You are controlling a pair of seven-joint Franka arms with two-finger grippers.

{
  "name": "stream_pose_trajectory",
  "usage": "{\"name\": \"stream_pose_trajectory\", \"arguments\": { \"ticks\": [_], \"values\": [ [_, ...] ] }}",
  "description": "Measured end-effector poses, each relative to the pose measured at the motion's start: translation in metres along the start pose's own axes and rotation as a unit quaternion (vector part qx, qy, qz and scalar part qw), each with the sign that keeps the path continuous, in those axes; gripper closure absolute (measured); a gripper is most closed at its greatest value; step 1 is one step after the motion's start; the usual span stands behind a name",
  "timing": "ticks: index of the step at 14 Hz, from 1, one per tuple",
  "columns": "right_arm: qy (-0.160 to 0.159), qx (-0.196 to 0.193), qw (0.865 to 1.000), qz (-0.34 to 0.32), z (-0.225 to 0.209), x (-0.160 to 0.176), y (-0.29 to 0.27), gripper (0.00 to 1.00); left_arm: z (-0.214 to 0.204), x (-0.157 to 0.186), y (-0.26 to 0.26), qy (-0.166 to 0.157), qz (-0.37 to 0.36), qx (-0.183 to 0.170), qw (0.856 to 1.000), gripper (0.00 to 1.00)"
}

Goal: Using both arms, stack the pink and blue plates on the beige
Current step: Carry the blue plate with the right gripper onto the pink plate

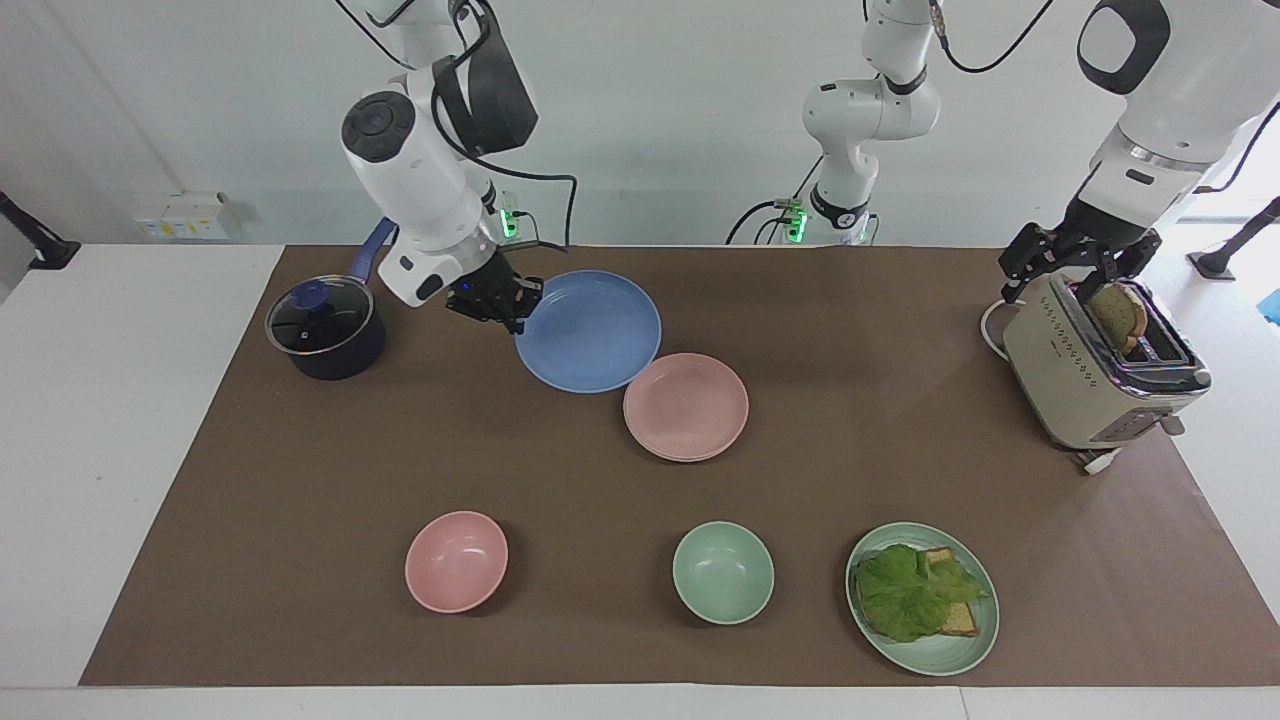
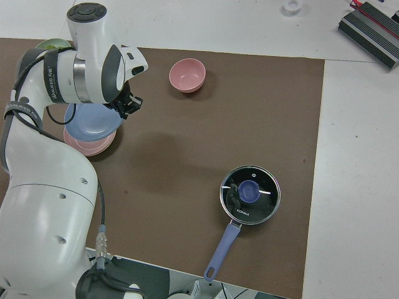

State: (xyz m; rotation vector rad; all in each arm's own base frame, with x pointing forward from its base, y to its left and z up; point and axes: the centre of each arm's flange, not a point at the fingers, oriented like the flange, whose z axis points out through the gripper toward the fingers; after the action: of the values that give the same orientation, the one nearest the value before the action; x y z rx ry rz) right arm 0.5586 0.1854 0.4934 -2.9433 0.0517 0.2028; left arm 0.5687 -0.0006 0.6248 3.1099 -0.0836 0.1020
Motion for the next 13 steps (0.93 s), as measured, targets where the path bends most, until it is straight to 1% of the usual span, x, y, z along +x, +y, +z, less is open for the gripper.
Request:
{"name": "stream_pose_trajectory", "arguments": {
  "ticks": [3, 6, 8, 13],
  "values": [
    [-0.004, -0.004, 1.000, 0.003, 0.030, 0.000, -0.027, 0.96, 0.000, 0.000, 0.000, 0.000, 0.000, 0.000, 1.000, 0.00],
    [0.007, -0.004, 1.000, 0.000, 0.062, -0.001, -0.056, 0.96, 0.000, 0.000, 0.000, 0.000, 0.000, 0.000, 1.000, 0.00],
    [0.012, 0.005, 1.000, -0.002, 0.082, 0.001, -0.072, 0.96, 0.000, 0.000, 0.000, 0.000, 0.000, 0.000, 1.000, 0.00],
    [0.024, 0.010, 1.000, -0.011, 0.122, 0.007, -0.094, 0.96, 0.000, 0.000, 0.000, 0.000, 0.000, 0.000, 1.000, 0.00]
  ]
}}
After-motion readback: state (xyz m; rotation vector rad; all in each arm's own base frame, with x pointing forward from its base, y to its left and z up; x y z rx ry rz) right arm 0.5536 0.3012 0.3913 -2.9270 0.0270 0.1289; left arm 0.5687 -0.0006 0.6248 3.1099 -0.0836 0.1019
